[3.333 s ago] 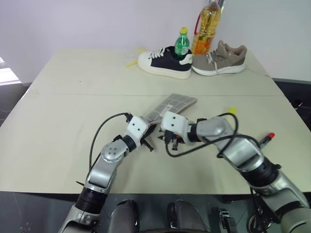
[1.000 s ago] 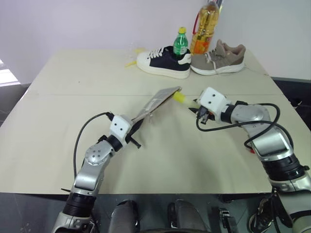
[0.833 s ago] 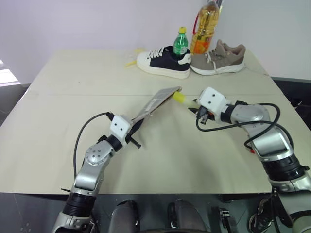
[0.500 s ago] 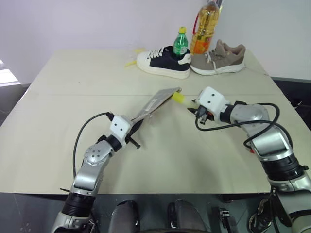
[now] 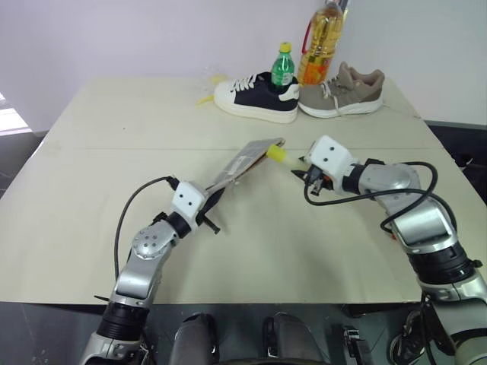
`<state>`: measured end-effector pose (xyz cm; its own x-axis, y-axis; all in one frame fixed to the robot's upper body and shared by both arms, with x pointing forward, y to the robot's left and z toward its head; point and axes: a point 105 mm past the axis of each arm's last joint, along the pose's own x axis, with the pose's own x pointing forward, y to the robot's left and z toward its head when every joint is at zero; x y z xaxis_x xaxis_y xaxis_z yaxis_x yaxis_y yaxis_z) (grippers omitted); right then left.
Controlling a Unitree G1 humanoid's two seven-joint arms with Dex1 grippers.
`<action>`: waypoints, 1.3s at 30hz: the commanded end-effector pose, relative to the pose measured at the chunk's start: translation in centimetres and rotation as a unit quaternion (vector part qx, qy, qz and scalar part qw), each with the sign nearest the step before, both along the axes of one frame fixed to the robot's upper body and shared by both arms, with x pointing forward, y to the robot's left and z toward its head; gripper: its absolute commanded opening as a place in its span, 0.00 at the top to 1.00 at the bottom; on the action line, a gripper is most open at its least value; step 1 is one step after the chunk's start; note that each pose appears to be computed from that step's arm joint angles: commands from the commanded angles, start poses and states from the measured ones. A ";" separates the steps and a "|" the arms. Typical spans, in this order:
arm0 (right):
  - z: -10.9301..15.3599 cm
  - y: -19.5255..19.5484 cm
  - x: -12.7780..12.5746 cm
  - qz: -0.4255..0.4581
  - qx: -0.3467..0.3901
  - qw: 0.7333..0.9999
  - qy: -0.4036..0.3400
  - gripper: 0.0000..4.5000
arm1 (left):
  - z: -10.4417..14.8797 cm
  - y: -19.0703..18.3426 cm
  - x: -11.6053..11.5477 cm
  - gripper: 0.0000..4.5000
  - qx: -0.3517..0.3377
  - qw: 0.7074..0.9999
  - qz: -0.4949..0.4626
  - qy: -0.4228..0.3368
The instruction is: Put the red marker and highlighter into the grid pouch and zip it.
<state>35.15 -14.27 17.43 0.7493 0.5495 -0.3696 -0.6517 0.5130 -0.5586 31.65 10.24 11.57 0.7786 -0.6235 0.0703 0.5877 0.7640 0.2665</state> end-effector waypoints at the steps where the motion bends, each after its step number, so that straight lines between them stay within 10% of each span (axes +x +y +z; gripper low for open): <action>1: 1.5 0.7 -0.3 0.017 -0.009 0.999 -0.027 0.81 | 1.2 -0.6 -0.7 1.00 -0.008 1.000 -0.022 -0.020; 14: 0.8 1.3 -1.1 0.065 -0.097 0.992 -0.052 0.81 | 1.4 -1.2 -1.2 1.00 -0.012 0.999 -0.041 -0.021; 29: 0.6 6.3 -3.4 0.271 -0.328 0.880 -0.210 0.81 | 1.4 -2.5 -3.1 1.00 0.084 0.981 -0.174 -0.004; 36: 1.9 5.3 -3.3 0.249 -0.276 0.906 -0.200 0.01 | 0.8 -1.9 -2.7 1.00 0.091 0.984 -0.156 0.005; 39: 4.3 3.9 -3.7 0.210 -0.147 0.956 -0.141 0.00 | 0.5 -1.7 -2.3 1.00 0.087 0.987 -0.138 0.008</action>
<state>31.95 -9.89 18.66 0.5714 0.6776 -0.4629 -0.5486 -0.1041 -0.8296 29.28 8.77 11.32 0.5705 -0.8151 -0.1004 0.7879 0.5086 0.3472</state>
